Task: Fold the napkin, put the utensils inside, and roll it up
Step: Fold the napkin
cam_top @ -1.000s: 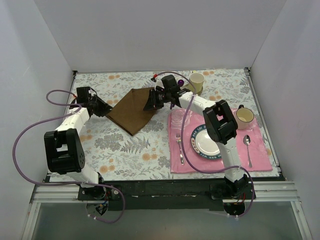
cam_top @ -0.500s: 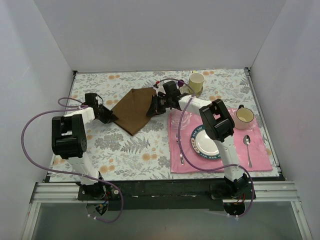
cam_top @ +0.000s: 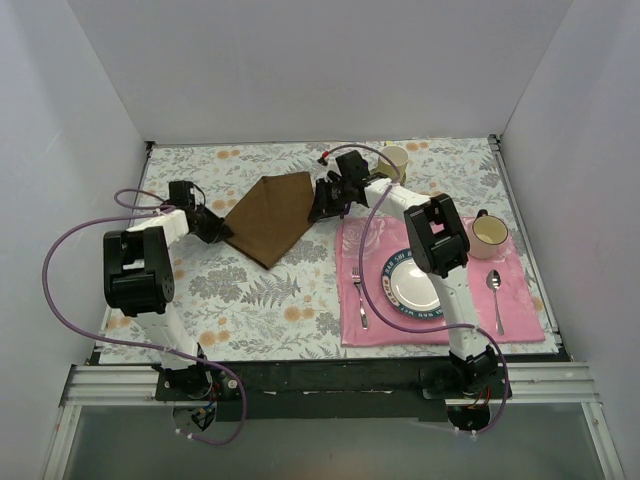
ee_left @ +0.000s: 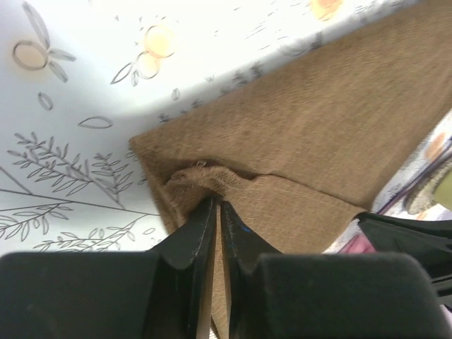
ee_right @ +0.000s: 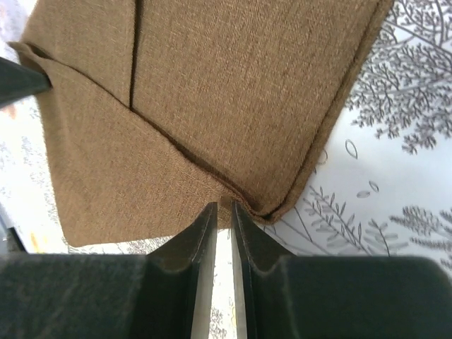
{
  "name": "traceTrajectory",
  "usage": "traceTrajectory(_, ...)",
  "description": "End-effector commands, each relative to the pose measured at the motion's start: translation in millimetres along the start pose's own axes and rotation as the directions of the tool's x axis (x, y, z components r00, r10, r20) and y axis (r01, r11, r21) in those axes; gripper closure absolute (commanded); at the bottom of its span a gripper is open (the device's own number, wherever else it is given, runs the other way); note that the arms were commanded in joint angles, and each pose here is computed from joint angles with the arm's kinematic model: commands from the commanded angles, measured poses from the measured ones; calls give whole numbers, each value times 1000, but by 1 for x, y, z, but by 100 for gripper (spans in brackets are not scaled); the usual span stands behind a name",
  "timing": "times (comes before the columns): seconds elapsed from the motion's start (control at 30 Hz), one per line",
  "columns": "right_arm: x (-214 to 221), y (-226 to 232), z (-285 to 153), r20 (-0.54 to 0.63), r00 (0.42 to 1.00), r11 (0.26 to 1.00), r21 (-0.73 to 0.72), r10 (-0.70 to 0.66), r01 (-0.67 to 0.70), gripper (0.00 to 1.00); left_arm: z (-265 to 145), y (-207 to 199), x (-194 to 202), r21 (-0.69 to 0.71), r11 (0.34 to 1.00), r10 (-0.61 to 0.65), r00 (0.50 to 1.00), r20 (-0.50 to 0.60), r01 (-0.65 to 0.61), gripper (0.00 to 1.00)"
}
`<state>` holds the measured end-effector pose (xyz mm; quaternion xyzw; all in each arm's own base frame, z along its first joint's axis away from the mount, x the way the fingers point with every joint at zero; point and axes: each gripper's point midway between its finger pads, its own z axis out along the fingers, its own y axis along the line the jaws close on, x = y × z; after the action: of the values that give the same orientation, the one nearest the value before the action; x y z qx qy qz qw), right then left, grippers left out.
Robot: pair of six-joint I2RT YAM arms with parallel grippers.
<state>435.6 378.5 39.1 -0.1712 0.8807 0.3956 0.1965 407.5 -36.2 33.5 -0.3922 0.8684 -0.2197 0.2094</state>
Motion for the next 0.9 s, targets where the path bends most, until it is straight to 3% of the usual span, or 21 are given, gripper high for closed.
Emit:
traceTrajectory(0.0, -31, 45, -31, 73, 991, 993, 15, -116, 116, 78, -28, -41, -14, 111, 993, 33, 999, 35, -36, 92)
traceTrajectory(0.17, -19, 89, -21, 92, 995, 987, -152, -42, 56, 77, -26, -42, -10, 110, 993, 24, 999, 32, -28, 91)
traceTrajectory(0.33, 1, 76, 1, 61, 998, 984, -179, 19, -8, 77, -8, -9, -9, -8, 1000, 29, 999, 40, -29, 92)
traceTrajectory(0.6, 19, 25, 9, 30, 997, 993, -99, 70, -66, 77, -3, 18, 1, -92, 996, 22, 999, 31, -19, 93)
traceTrajectory(0.87, 3, 12, -16, 20, 1000, 1000, -13, -5, 5, 76, 2, 23, -2, -121, 992, 46, 999, 21, -43, 95)
